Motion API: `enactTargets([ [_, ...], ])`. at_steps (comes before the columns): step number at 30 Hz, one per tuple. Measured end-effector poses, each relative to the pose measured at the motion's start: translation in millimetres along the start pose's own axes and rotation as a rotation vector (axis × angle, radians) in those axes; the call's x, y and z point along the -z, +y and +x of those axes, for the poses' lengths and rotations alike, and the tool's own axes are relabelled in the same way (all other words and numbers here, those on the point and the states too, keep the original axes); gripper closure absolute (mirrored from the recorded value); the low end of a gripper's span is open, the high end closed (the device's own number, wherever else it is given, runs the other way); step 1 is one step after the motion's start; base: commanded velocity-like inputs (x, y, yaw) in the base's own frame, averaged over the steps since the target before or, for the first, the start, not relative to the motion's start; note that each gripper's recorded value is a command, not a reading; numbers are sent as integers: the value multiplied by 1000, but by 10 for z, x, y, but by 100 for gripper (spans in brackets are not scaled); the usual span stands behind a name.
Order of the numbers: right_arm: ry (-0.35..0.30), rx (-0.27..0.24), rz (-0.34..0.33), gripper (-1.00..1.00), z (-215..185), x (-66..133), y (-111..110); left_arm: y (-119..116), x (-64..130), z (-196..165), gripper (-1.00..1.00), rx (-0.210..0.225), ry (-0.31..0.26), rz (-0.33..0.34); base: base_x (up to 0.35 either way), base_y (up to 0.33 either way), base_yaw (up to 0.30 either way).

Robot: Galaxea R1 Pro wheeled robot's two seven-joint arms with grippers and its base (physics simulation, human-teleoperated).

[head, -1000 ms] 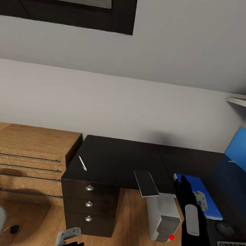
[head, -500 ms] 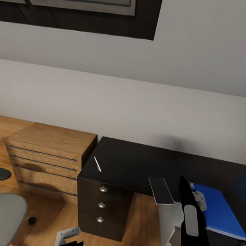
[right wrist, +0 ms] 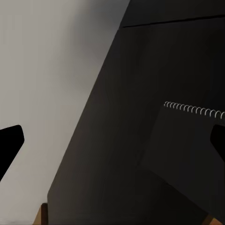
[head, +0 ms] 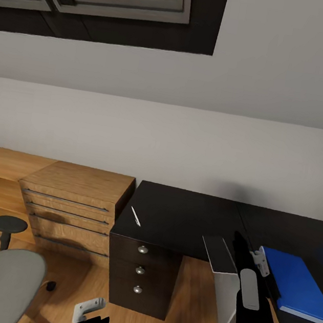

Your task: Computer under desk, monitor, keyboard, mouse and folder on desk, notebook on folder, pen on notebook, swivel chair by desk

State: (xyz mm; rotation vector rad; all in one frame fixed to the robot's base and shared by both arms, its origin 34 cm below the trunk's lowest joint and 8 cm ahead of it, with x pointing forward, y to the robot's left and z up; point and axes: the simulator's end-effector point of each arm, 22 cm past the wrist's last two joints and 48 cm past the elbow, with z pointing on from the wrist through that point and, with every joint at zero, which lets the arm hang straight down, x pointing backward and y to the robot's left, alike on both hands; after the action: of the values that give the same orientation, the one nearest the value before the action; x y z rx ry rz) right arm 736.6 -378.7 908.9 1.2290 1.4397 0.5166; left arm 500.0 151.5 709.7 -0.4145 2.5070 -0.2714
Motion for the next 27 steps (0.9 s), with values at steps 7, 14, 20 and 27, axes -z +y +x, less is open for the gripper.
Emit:
enactTargets([
  [7,2,1,2,-100,7,3,-9,0,0,0,-100,0,0,0,0,0,2],
  [14,1,-7,-2,-100,10,7,-1,31,-1,-8,-100,-4,-1,-4,0,85,0],
  [20,1,-6,-4,-100,2,7,0,46,-2,-11,-100,-6,-1,-6,-23,142,0],
  [27,-3,-6,-2,-100,-7,4,-8,41,-5,-3,-100,-6,1,-4,-176,132,0],
])
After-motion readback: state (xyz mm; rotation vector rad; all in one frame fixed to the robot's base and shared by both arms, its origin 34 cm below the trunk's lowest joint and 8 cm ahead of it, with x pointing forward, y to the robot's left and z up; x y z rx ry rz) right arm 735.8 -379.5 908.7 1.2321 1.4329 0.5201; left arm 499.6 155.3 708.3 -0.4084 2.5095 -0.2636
